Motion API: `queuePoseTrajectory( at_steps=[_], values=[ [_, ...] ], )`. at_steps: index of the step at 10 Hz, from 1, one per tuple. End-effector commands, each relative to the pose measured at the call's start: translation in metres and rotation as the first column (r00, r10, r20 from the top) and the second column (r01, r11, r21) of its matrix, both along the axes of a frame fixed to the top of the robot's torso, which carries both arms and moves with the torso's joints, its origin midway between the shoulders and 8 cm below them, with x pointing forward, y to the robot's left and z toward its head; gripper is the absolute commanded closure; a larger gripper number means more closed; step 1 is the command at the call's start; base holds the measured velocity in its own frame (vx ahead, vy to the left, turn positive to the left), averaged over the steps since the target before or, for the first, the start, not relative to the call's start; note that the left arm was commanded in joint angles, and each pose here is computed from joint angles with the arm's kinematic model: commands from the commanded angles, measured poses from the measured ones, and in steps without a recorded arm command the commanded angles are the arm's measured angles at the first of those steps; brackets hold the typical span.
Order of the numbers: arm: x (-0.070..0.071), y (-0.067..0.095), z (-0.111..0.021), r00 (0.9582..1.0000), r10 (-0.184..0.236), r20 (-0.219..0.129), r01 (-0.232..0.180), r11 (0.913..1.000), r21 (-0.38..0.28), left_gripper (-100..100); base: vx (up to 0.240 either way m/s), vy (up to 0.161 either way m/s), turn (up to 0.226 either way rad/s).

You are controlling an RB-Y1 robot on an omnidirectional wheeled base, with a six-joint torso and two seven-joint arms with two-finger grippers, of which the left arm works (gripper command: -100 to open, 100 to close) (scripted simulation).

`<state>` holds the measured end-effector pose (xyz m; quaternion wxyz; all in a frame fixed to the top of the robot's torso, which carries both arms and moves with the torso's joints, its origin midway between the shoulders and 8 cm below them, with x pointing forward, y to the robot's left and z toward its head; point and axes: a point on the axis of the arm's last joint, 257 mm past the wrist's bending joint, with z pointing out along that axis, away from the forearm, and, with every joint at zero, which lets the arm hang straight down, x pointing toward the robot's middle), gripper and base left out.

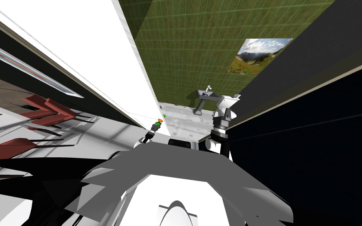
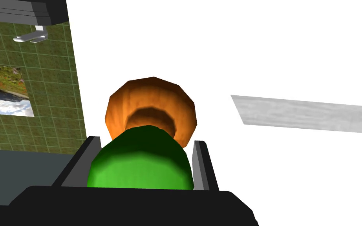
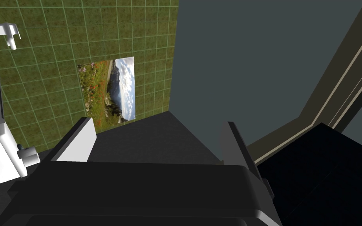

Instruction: Pull the door open

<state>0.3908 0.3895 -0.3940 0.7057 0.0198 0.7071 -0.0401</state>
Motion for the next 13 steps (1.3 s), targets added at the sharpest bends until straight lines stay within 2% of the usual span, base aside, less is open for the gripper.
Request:
queuePoseTrajectory(
  at_steps=[1, 4, 6, 8, 9, 11, 12, 13],
  values=[
    [0.0004, -0.0015, 0.0002, 1.0, -0.003, -0.002, 0.003, 0.9993, -0.038, 100, -0.011, 0.006, 0.0],
    [0.0016, -0.0034, 0.0004, 1.0, -0.007, -0.006, 0.006, 0.9946, -0.103, 100, -0.012, 0.005, 0.002],
    [0.0028, -0.0054, 0.0007, 0.9999, -0.012, -0.01, 0.01, 0.9867, -0.162, 100, -0.021, 0.006, 0.004],
    [0.0039, -0.0073, 0.001, 0.9998, -0.017, -0.014, 0.013, 0.9748, -0.223, 100, -0.03, 0.007, 0.006],
    [0.0039, -0.0073, 0.001, 0.9997, -0.017, -0.015, 0.013, 0.9729, -0.231, 100, -0.017, 0.005, 0.004],
    [0.0055, -0.01, 0.0013, 0.9995, -0.024, -0.019, 0.018, 0.9562, -0.292, 100, -0.022, 0.007, 0.009],
    [0.0055, -0.01, 0.0013, 0.9995, -0.025, -0.02, 0.017, 0.9521, -0.305, 100, -0.019, 0.009, -0.003],
    [0.0063, -0.0114, 0.0015, 0.9993, -0.029, -0.022, 0.02, 0.9408, -0.339, 100, -0.017, 0.008, 0.0]
  ],
)
